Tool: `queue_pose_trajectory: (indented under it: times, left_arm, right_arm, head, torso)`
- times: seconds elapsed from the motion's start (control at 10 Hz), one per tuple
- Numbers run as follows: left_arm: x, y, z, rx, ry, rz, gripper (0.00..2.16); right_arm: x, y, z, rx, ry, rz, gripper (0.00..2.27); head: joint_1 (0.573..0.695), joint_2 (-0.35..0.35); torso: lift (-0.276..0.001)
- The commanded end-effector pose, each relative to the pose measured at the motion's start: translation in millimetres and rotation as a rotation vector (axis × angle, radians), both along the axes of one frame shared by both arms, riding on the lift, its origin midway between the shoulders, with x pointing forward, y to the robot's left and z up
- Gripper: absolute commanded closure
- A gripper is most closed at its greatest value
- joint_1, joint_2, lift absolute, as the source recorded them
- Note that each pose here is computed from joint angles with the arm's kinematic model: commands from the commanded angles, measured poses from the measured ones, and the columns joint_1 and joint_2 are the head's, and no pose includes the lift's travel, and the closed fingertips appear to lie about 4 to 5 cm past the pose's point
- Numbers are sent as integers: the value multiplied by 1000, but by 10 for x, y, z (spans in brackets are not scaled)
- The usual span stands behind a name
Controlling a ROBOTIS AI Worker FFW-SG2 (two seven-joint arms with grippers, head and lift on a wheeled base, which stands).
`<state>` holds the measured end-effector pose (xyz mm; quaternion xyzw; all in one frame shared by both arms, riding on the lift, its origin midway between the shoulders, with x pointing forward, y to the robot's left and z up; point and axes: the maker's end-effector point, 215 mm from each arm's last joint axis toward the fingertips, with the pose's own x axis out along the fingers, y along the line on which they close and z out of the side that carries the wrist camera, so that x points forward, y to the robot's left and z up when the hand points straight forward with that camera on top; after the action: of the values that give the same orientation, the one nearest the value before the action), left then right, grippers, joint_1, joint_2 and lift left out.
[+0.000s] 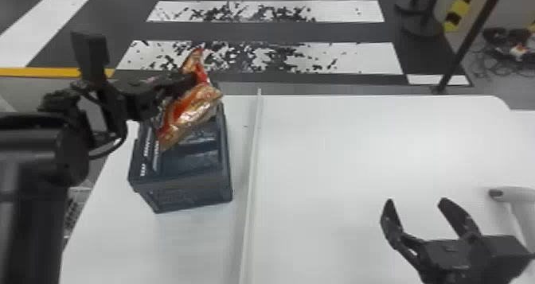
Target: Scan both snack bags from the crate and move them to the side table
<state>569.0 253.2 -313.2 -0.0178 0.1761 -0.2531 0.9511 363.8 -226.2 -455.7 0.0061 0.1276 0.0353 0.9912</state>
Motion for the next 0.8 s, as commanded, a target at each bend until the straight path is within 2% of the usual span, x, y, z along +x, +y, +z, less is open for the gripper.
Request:
queue_pose_trajectory:
  times: [0.0,0.1,0.4,0.5,0.7]
  left_arm:
    - [-68,-372,49,-62,33,-19,2138]
    - [-76,-685,70,-106,33,-47,2138]
    - [-108,-1584,199,-201,28,-131,2138]
    - [-137,-1865,213,-192,28,-168,2142]
    - [-215,-2307,14,-113,51,-232,2138]
  right_arm:
    - [-10,-16,21,-2,-1,-7,46]
    - [-12,-22,42,-2,-4,-9,46]
    - [-12,-62,83,-7,-13,-22,53]
    - [-3,-113,150,-12,-33,-43,56]
    - [15,-225,324,-14,-85,-79,60]
  head:
    - [695,37]
    - [695,22]
    - [695,-94]
    - [695,-118]
    - [695,-209]
  torso:
    - [-75]
    - [-75]
    - [-75]
    - [-75]
    - [-75]
